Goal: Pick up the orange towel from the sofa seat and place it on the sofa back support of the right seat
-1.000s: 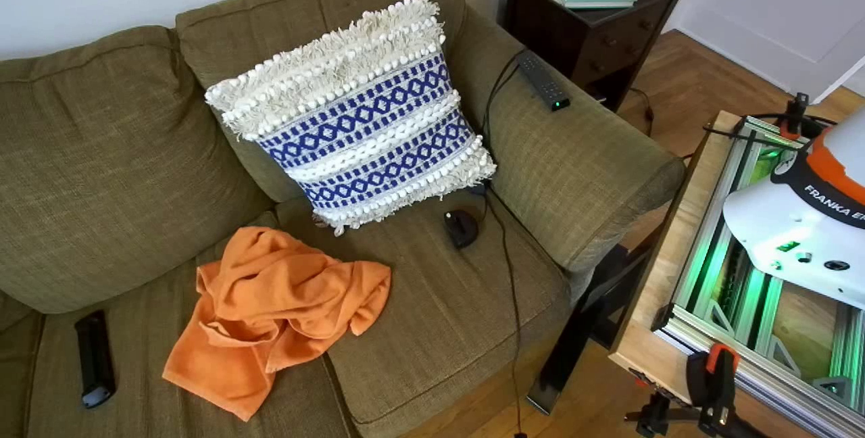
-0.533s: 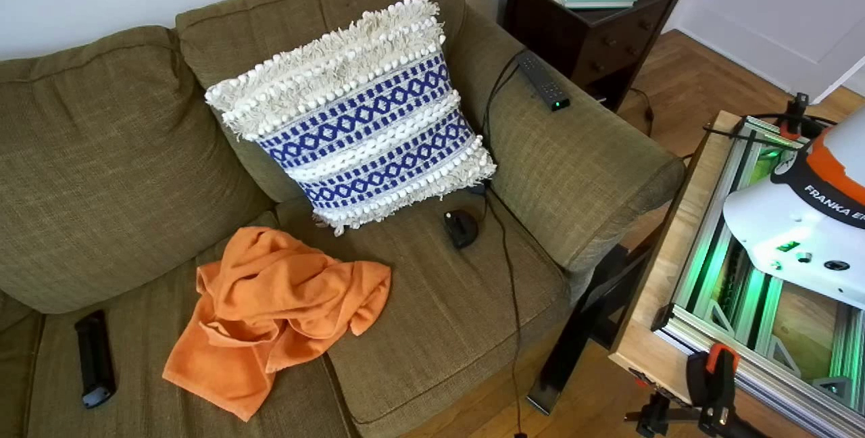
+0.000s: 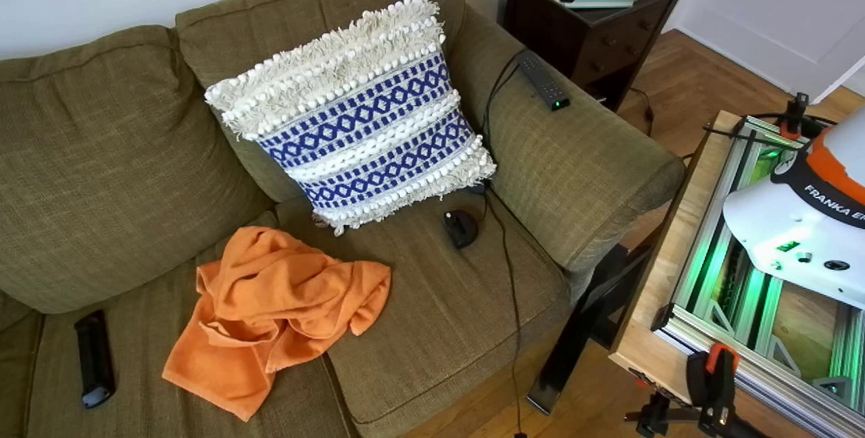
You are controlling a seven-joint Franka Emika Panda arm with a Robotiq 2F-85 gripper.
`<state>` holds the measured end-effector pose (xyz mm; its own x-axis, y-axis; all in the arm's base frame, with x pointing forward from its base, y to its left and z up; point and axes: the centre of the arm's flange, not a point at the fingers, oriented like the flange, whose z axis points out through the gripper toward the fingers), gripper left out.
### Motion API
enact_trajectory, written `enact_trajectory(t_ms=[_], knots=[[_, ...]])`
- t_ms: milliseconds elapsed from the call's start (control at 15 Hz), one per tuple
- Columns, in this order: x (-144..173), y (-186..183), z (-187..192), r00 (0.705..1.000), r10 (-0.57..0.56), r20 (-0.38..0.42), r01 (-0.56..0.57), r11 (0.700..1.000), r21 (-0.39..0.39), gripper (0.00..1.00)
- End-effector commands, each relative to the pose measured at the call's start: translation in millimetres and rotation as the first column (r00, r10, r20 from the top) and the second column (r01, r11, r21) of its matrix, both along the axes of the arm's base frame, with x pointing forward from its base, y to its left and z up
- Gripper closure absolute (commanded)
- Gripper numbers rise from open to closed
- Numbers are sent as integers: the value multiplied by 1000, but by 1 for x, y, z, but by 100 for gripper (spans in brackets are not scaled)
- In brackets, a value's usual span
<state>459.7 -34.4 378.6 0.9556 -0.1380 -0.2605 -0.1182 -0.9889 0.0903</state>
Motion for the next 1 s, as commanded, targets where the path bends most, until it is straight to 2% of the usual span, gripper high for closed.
enact_trajectory(t_ms=[0, 133, 333, 467, 733, 867, 933], knots=[[21, 51, -24, 1000, -16, -11, 16, 999, 49, 0], [28, 75, -37, 1000, -30, 5, 29, 995, 91, 0], [34, 111, -59, 997, -78, -12, 79, 984, 161, 0], [39, 131, -74, 995, -94, 24, 88, 976, 200, 0], [53, 172, -101, 983, -23, 180, -25, 966, 258, 0], [57, 196, -116, 969, 79, 236, -143, 953, 266, 0], [49, 181, -97, 978, 17, 208, -68, 969, 239, 0]])
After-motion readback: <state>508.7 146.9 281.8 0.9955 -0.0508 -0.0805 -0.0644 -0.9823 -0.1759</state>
